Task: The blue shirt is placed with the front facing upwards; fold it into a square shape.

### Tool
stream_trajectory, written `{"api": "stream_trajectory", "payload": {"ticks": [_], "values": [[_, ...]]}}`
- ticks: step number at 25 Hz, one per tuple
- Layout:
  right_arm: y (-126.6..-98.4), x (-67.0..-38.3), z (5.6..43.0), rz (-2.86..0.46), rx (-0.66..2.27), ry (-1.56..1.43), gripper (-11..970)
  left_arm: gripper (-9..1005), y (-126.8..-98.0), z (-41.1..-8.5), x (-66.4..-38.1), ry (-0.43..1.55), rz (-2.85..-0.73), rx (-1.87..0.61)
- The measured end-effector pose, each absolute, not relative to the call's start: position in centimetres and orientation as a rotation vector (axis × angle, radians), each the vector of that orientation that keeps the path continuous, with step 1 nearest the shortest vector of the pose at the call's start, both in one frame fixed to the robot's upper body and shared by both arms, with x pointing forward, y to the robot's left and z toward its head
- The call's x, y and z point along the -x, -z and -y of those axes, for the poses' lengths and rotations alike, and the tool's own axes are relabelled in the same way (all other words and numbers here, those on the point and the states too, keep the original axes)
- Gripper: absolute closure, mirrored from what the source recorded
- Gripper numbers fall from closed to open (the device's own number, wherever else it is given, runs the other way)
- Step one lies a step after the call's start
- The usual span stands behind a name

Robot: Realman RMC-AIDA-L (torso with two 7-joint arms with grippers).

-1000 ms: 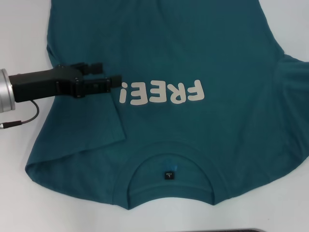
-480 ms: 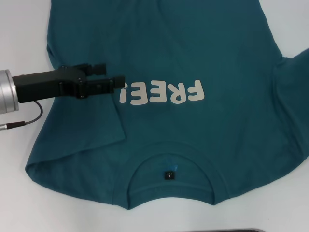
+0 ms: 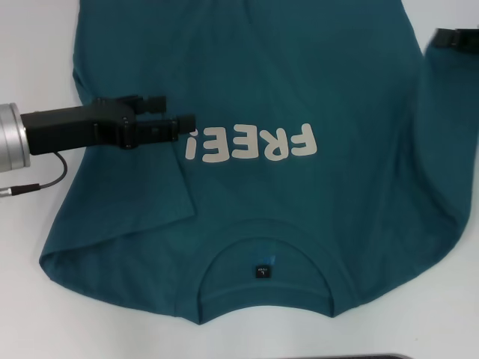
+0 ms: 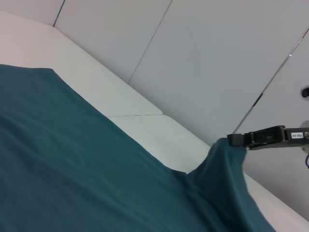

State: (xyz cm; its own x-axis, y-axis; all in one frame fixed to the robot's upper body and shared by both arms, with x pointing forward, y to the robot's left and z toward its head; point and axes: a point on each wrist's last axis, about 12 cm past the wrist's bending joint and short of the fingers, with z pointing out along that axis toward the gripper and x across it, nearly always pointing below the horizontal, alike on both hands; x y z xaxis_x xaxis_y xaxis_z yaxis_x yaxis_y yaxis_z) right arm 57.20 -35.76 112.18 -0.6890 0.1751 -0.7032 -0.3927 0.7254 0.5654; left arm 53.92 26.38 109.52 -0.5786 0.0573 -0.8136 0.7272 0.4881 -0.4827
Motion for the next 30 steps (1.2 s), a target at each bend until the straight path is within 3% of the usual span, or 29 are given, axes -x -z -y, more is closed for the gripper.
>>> {"api": "stream_trajectory", "payload": {"ticks": [11,16,30], "values": [[-110.6,-58.9,31.9,-2.218,0.252,-0.955,892,93,-109.4,-26.7,-53.7,1.116,-1.979,-0.631],[-110.6,-59.1,31.6,-2.228,0.269,-0.954,654,93,-109.3,-26.7,-53.7,1.117,-1.979,-0.628],[-108.1,-55.4,36.8,-2.318,0.038,-0.879,334,92,-108.9,-26.6,-53.4,1.128,-1.985,-0.626]]}}
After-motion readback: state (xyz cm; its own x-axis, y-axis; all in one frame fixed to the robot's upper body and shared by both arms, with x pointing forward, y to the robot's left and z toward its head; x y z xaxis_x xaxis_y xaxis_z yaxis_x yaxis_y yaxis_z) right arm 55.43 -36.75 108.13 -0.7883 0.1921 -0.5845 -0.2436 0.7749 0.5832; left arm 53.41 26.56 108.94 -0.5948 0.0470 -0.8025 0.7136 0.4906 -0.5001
